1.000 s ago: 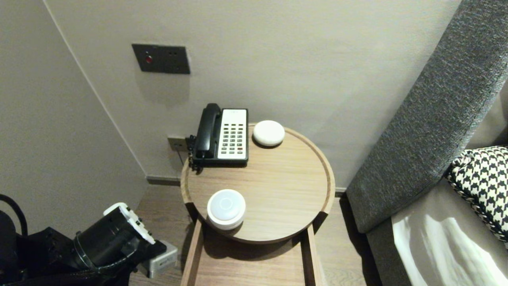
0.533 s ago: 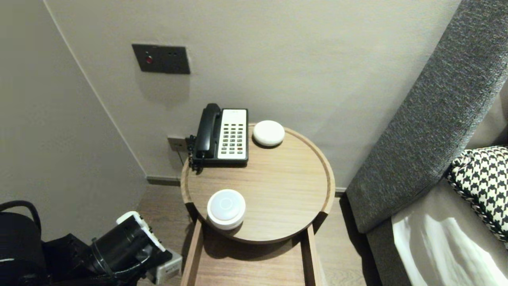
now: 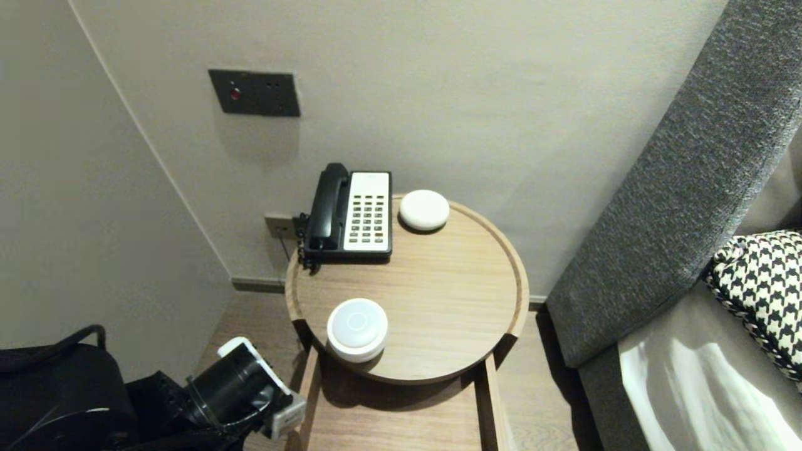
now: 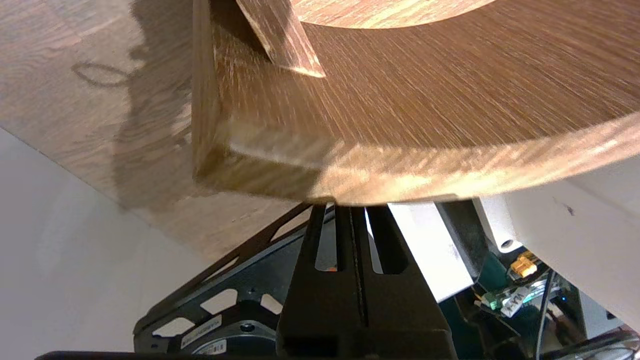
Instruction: Close the nightstand drawer
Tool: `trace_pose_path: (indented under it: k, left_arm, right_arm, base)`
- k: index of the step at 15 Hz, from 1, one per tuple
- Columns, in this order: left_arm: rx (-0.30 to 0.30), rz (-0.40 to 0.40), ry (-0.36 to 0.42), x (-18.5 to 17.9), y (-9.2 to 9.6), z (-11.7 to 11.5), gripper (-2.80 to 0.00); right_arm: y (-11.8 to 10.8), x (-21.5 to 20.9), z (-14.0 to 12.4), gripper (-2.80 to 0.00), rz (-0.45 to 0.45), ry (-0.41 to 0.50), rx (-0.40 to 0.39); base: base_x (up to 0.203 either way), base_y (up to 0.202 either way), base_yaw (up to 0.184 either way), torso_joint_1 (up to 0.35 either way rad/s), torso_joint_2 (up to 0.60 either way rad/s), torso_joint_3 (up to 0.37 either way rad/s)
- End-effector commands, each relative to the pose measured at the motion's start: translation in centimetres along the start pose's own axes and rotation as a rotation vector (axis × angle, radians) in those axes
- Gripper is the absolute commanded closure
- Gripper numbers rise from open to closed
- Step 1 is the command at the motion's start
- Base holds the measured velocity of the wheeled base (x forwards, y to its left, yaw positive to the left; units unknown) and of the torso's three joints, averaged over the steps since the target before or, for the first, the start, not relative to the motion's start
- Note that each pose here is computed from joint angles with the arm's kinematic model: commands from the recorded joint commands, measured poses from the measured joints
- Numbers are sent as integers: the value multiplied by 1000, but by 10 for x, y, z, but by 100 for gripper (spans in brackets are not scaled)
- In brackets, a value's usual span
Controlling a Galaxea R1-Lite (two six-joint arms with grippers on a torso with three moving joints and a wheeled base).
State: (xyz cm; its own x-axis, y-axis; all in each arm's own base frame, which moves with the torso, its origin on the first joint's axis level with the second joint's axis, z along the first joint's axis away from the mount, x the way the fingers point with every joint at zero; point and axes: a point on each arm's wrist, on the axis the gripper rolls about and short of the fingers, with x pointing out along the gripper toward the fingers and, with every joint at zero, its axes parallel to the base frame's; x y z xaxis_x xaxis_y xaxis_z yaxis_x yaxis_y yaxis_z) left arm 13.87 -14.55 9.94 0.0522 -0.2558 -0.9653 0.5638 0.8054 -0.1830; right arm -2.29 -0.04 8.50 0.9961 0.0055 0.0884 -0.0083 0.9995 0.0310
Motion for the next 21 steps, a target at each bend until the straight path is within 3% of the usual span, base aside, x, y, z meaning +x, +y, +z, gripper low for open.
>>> trace_pose_path:
  k: [1,16,21]
  left_arm:
    - [-3,-5,0,3,0,1,0]
    - [-48,-34,-149,6,-1,20,0]
    - [-97,-52,-203,3,0,24,0]
  right_arm:
    - [0,2,-11,0,-1,40,0]
    - [0,2,-11,0,0,39,0]
    - [0,2,-11,0,-1,39,0]
  base:
    - [0,0,0,0,0,0]
    - [0,0,0,0,0,0]
    - [0,0,0,0,0,0]
